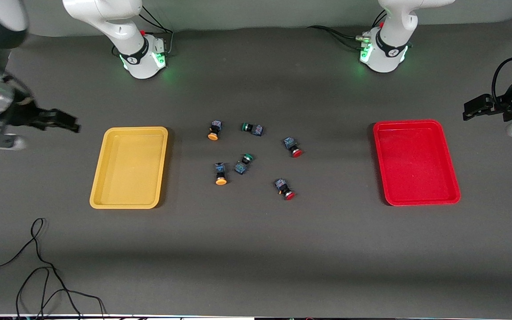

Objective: Place red and yellow buttons in trays
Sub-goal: 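Reach the right gripper to a yellow button while the left gripper reaches a red one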

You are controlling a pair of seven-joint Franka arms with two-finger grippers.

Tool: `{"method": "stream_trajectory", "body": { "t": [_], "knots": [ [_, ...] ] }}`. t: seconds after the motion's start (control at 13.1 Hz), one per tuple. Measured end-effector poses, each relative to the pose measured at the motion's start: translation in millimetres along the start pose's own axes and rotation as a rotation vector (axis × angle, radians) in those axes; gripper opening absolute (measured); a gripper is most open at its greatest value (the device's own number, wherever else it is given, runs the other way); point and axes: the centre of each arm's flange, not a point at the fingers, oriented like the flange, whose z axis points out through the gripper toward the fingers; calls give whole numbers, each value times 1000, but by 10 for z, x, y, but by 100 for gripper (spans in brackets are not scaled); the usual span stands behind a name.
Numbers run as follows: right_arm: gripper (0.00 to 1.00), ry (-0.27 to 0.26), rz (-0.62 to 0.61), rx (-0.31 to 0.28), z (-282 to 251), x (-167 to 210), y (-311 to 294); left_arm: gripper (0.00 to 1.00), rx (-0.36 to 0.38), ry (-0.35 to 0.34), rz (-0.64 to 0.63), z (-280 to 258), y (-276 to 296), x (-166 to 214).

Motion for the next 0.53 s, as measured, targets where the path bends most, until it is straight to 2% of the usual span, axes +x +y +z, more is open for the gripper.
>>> {"method": "stream_trajectory", "body": {
  "t": [0.3, 0.53],
  "knots": [
    [100, 40, 121, 35, 527, -681, -775, 100, -1, -31, -1, 79, 228, 35],
    [100, 60, 254, 49, 918, -1240, -1557, 100, 22, -79, -21, 349, 890, 201]
  ]
}}
